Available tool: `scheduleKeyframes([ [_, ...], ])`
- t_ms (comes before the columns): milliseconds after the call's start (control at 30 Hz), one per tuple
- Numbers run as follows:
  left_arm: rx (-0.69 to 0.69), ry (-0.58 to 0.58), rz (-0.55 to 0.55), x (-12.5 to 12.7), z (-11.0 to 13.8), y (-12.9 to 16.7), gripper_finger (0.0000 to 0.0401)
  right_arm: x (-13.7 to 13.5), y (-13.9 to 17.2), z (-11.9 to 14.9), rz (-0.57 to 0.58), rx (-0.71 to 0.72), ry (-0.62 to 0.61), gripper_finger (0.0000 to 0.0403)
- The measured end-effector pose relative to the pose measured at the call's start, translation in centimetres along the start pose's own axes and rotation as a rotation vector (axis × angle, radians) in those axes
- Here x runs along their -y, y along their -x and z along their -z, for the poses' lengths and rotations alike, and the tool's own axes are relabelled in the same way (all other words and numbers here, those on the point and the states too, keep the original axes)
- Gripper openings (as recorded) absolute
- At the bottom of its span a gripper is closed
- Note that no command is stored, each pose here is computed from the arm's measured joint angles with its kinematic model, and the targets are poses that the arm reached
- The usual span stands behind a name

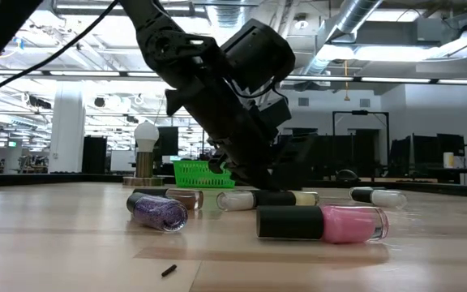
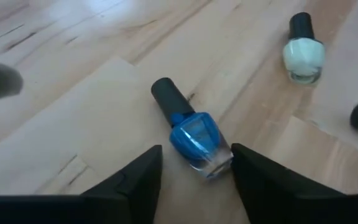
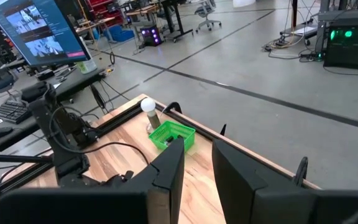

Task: Pick & Place Nail Polish
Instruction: Put the dark blue nail polish into the green bin

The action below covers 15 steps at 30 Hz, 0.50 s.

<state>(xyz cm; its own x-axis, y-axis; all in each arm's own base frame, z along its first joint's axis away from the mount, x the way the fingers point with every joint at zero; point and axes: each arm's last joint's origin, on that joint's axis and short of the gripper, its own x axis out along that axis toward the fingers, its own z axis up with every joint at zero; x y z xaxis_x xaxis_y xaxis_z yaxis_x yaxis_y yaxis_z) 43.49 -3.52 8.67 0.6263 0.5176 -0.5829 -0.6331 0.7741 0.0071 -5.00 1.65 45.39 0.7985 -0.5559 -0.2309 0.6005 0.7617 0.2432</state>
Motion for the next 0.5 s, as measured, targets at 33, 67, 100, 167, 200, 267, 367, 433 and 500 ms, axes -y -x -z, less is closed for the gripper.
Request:
scheduleKeyframes([
  [33, -0.001, 0.000, -0.002, -0.09, -0.05, -0.06, 0.0169, 0.00, 0.00, 0.00, 0.000, 0.000, 0.002, 0.0076],
  [67, -0.002, 0.001, -0.004, -0.15, -0.07, -0.10, 0.0158, 0.00, 0.00, 0.00, 0.000, 0.000, 0.005, 0.0076],
  [100, -0.003, 0.001, -0.005, -0.22, -0.11, -0.15, 0.0149, 0.00, 0.00, 0.00, 0.000, 0.000, 0.005, 0.0076],
  [167, -0.007, 0.001, -0.004, -0.30, -0.13, -0.20, 0.0130, 0.00, 0.00, 0.00, 0.000, 0.000, 0.008, 0.0076],
  [200, -0.009, 0.001, -0.004, -0.35, -0.16, -0.23, 0.0121, 0.00, 0.00, 0.00, 0.000, 0.000, 0.008, 0.0076],
  [267, -0.013, -0.001, -0.008, -0.43, -0.15, -0.27, 0.0103, 0.00, 0.00, 0.00, 0.000, 0.000, 0.008, 0.0076],
  [367, -0.016, -0.004, -0.010, -0.45, -0.12, -0.27, 0.0080, 0.00, 0.00, 0.00, 0.000, 0.000, 0.008, 0.0076],
  [433, -0.017, -0.004, -0.010, -0.46, -0.11, -0.26, 0.0070, 0.00, 0.00, 0.00, 0.000, 0.000, 0.016, 0.0076],
  [500, -0.021, -0.005, -0.006, -0.45, -0.09, -0.26, 0.0067, 0.00, 0.00, 0.00, 0.000, 0.000, 0.019, 0.0076],
])
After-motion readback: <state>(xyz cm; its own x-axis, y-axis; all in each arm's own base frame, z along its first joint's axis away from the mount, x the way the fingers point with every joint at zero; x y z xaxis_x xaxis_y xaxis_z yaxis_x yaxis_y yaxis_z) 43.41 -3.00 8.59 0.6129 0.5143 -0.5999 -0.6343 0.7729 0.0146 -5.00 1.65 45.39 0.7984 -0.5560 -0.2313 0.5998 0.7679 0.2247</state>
